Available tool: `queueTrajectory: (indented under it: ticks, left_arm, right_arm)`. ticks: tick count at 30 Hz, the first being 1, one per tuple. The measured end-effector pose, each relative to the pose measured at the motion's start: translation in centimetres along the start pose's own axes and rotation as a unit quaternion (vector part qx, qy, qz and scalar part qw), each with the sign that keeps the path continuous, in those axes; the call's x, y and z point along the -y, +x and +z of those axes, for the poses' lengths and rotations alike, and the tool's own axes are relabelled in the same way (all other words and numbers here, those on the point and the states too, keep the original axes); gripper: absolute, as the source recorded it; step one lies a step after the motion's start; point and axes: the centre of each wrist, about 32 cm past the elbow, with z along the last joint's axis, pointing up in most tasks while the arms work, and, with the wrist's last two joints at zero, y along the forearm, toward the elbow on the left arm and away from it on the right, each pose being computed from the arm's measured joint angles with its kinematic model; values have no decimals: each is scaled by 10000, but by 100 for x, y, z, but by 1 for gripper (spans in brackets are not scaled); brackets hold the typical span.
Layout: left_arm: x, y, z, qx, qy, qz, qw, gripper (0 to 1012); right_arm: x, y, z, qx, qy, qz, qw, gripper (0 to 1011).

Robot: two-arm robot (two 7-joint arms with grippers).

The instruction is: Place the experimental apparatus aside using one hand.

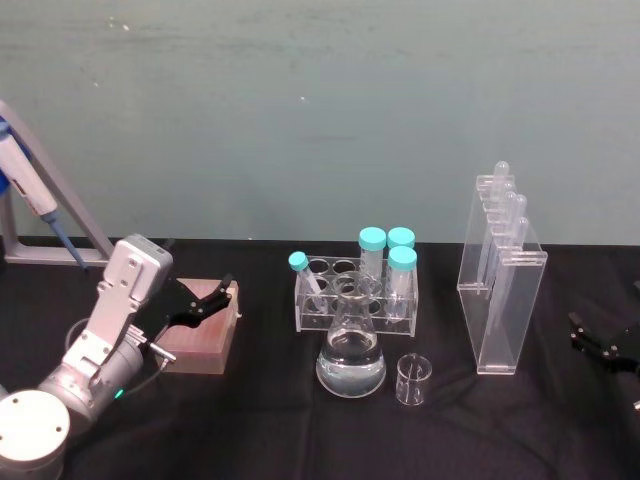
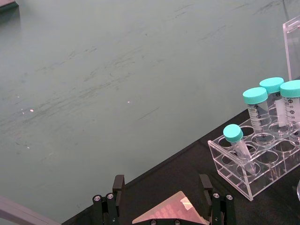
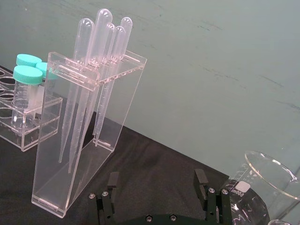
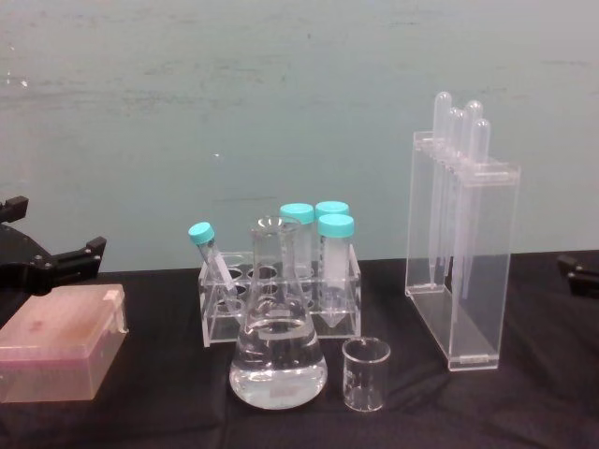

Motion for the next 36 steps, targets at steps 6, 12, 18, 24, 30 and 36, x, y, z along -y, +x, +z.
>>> queueTrajectory:
  ticks: [6,12,18,24,30,36]
  left_arm:
    - [0,0,0,0,0,0,10000,1000]
    - [0,0,0,0,0,0,10000,1000]
    - [0,0,0,0,0,0,10000,1000]
    - [0,0,0,0,0,0,10000,1000]
    - [0,0,0,1,0,-1,10000,1000]
    - [0,0,0,0,0,-1,10000,1000]
  right_arm:
    - [0,0,0,0,0,0,10000,1000]
    - [0,0,0,0,0,0,10000,1000]
    - [0,0,0,0,0,0,10000,1000]
    - [0,0,0,0,0,0,10000,1000]
    - [9,4,11,-4,2,-8,10000,1000]
    - [63,-2,57,29,30,-9,10000,1000]
